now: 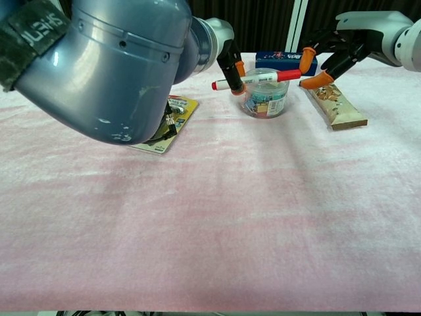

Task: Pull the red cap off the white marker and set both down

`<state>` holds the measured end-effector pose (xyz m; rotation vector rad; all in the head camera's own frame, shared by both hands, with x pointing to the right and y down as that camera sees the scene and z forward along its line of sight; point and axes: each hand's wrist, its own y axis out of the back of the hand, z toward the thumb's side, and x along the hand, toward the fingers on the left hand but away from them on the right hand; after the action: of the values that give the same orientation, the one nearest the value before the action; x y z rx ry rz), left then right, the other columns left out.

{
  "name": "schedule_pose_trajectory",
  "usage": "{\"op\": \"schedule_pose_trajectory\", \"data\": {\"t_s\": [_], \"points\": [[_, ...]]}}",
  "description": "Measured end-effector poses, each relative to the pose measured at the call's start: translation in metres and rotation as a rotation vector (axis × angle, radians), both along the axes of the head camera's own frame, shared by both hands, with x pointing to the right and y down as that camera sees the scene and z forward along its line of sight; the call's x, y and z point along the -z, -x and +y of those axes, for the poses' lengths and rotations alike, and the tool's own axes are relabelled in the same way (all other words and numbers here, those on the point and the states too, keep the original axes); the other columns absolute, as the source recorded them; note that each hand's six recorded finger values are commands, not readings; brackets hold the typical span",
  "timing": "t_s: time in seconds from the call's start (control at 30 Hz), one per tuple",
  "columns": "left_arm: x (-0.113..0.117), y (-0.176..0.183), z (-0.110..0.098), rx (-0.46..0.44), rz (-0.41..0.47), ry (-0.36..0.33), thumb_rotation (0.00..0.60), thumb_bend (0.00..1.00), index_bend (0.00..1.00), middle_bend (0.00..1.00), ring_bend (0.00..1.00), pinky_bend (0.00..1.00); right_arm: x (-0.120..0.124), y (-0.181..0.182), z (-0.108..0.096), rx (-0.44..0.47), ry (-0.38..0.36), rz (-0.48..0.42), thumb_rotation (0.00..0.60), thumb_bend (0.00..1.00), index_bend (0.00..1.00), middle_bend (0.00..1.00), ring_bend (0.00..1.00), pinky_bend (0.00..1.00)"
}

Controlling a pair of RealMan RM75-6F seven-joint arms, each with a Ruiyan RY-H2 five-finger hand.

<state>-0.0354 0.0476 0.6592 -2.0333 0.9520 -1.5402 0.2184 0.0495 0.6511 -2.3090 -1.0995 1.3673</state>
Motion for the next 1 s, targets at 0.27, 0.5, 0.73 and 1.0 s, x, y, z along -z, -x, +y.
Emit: {"op": "schedule_pose_trajectory", "data": {"t_s": [0.27, 0.5, 0.73, 1.0], "points": [[-0.0009, -0.001, 0.001, -0.003, -0.004, 0.001, 0.6, 0.51, 0.67, 0.33, 0.0, 0.0, -0.0007, 0.0005, -0.0016, -0.004, 0.0, -0.002, 0.6, 0.16, 0.53, 0.01, 0.09, 0.16], [-0.0003, -0.0017, 0.0014, -0.002, 0.0, -0.001, 0.6, 0.51, 0.67, 0.33, 0.0, 0.0, -0.0031, 0.001, -0.0039, -0.009, 0.005, 0.001, 0.6, 0.16, 0.52, 0.0, 0.09, 0.16], [-0.0012, -0.0016, 0.0013, 0.005, 0.004, 0.001, 0.6, 0.51, 0.67, 0.33, 0.0, 0.0, -0.0052, 0.0032, -0.0028, -0.002, 0.01, 0.007, 0.6, 0.16, 0.52, 0.01, 0.09, 0.16], [-0.0007, -0.0036, 0.0032, 0.001, 0.011, 0.004, 0.6, 0.51, 0.67, 0.33, 0.0, 0.0, -0.0086, 0.0008, -0.0035, -0.01, 0.013, 0.016, 0.6, 0.19, 0.52, 0.0, 0.09, 0.16]]}}
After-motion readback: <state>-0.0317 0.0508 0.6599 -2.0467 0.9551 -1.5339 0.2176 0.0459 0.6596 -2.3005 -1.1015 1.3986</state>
